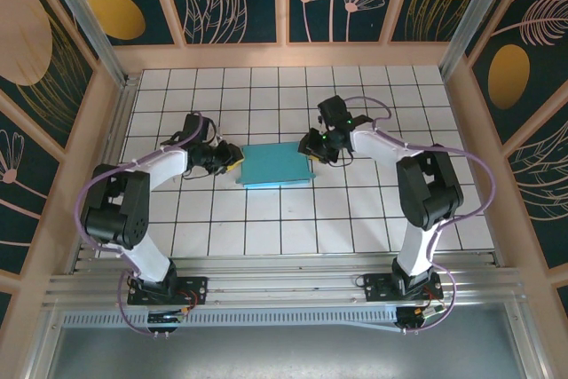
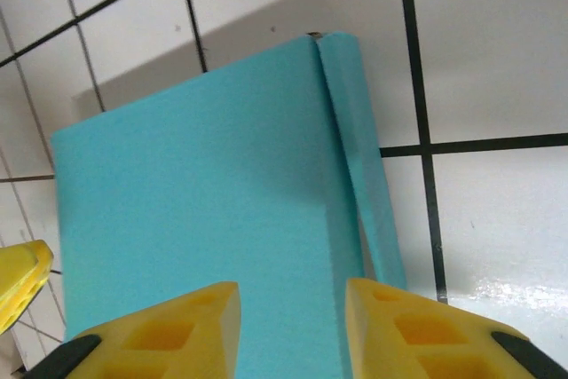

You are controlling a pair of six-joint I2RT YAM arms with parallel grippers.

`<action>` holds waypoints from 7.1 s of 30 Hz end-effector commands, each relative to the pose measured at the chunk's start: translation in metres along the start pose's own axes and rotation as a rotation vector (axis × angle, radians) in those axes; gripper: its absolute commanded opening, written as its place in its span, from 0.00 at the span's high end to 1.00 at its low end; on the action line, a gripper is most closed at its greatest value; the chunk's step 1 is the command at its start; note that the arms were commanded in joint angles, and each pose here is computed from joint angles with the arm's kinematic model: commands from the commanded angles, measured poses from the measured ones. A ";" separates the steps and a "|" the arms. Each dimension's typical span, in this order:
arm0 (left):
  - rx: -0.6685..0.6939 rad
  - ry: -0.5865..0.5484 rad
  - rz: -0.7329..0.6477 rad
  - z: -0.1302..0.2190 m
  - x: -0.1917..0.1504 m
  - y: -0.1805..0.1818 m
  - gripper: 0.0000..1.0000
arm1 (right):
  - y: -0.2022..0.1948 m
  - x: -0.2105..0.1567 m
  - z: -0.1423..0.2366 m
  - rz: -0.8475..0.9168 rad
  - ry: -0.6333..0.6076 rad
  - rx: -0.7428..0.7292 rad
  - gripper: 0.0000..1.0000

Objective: Fold the paper box

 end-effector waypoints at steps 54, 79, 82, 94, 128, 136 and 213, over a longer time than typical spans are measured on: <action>0.096 -0.004 -0.088 0.013 -0.005 -0.026 0.69 | -0.003 0.003 0.018 0.039 -0.079 -0.017 0.63; 0.099 0.172 0.006 -0.049 -0.038 0.032 0.82 | -0.044 -0.025 -0.044 0.076 0.066 -0.110 0.67; 0.091 0.140 -0.011 -0.041 -0.030 0.021 0.77 | -0.030 -0.019 -0.030 0.096 0.028 -0.089 0.65; 0.104 0.044 -0.045 -0.033 -0.006 0.004 0.59 | -0.018 0.002 -0.029 0.090 -0.036 -0.057 0.57; -0.266 0.008 0.005 -0.021 0.008 -0.015 0.42 | -0.119 0.001 -0.061 -0.112 0.154 0.214 0.81; -0.266 0.028 0.028 -0.042 0.002 -0.012 0.41 | -0.127 0.003 -0.062 -0.139 0.147 0.217 0.81; -0.322 0.039 0.289 -0.002 -0.002 -0.069 0.77 | 0.030 -0.104 0.073 1.625 -0.670 0.156 0.26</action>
Point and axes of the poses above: each hand's point on the last joint's axis, 136 mm out from that joint toward the fingers, its own z axis back along the fingers, its own y axis along the line the jaws close on, x = y × z, the point moved 8 cm from there along z, back along the fingers, and after that the axes turned 8 degrees about -z, right-handed, at the moved point
